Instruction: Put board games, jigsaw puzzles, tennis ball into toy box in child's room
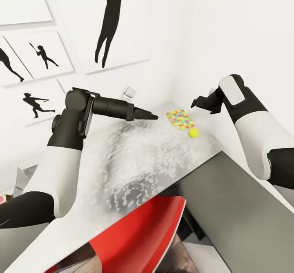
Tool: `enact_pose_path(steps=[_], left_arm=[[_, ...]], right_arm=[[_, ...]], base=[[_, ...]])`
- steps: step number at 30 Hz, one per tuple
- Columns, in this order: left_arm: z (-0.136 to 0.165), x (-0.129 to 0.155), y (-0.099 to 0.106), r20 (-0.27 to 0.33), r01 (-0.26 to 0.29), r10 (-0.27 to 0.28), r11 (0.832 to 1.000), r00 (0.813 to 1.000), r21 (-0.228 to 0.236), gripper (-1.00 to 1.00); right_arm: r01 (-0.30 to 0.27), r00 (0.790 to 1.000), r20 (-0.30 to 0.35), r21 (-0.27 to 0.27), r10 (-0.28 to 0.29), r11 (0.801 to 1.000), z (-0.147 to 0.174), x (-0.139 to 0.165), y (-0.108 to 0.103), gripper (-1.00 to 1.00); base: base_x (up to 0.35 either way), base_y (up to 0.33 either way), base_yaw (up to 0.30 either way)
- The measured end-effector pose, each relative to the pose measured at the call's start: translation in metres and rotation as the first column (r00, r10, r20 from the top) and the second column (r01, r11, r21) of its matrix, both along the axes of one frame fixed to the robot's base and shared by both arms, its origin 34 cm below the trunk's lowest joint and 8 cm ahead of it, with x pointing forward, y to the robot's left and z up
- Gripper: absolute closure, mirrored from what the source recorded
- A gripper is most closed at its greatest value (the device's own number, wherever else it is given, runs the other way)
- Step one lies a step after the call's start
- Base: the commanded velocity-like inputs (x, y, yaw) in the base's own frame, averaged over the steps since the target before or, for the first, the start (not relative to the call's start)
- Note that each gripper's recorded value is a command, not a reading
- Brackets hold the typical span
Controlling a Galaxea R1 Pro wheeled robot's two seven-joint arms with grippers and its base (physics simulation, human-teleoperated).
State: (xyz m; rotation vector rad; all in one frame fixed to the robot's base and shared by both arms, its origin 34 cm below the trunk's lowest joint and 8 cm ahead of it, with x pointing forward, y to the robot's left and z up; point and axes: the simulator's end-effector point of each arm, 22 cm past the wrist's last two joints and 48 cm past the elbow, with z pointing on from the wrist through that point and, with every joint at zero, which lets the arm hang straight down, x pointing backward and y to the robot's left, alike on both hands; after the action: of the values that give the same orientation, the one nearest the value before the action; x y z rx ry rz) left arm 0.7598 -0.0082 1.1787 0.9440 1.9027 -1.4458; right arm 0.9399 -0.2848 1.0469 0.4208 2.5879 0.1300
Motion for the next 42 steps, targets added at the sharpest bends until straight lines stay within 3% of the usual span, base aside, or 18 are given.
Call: enact_pose_path(steps=[3,6,13,24,42], left_arm=[[0.015,-0.005,-0.009,0.046,0.015,-0.014,1.000,0.999,-0.021,-1.00],[0.038,-0.013,-0.015,0.127,0.026,-0.021,0.999,0.992,-0.043,-1.00],[0.051,-0.020,-0.020,0.182,0.042,-0.030,0.997,0.983,-0.063,-1.00],[0.059,-0.030,-0.023,0.173,0.098,-0.073,0.985,0.982,-0.140,-1.00],[0.044,-0.026,-0.023,0.146,0.106,-0.083,0.982,0.986,-0.157,-1.00]], right_arm=[[0.000,1.000,-0.006,0.000,0.000,1.000,-0.005,0.000,0.000,-1.00],[0.000,1.000,-0.012,0.000,0.000,1.000,-0.010,0.000,0.000,-1.00],[0.000,1.000,-0.025,0.000,0.000,1.000,-0.020,0.000,0.000,-1.00],[-0.001,0.999,-0.047,-0.001,0.001,1.000,-0.037,-0.001,0.000,-1.00],[0.000,0.998,-0.068,-0.002,-0.001,1.000,-0.057,0.002,-0.001,-1.00]], base=[[0.000,0.000,0.000],[0.000,0.000,0.000],[0.000,0.000,0.000],[0.000,0.000,0.000],[0.000,0.000,0.000]])
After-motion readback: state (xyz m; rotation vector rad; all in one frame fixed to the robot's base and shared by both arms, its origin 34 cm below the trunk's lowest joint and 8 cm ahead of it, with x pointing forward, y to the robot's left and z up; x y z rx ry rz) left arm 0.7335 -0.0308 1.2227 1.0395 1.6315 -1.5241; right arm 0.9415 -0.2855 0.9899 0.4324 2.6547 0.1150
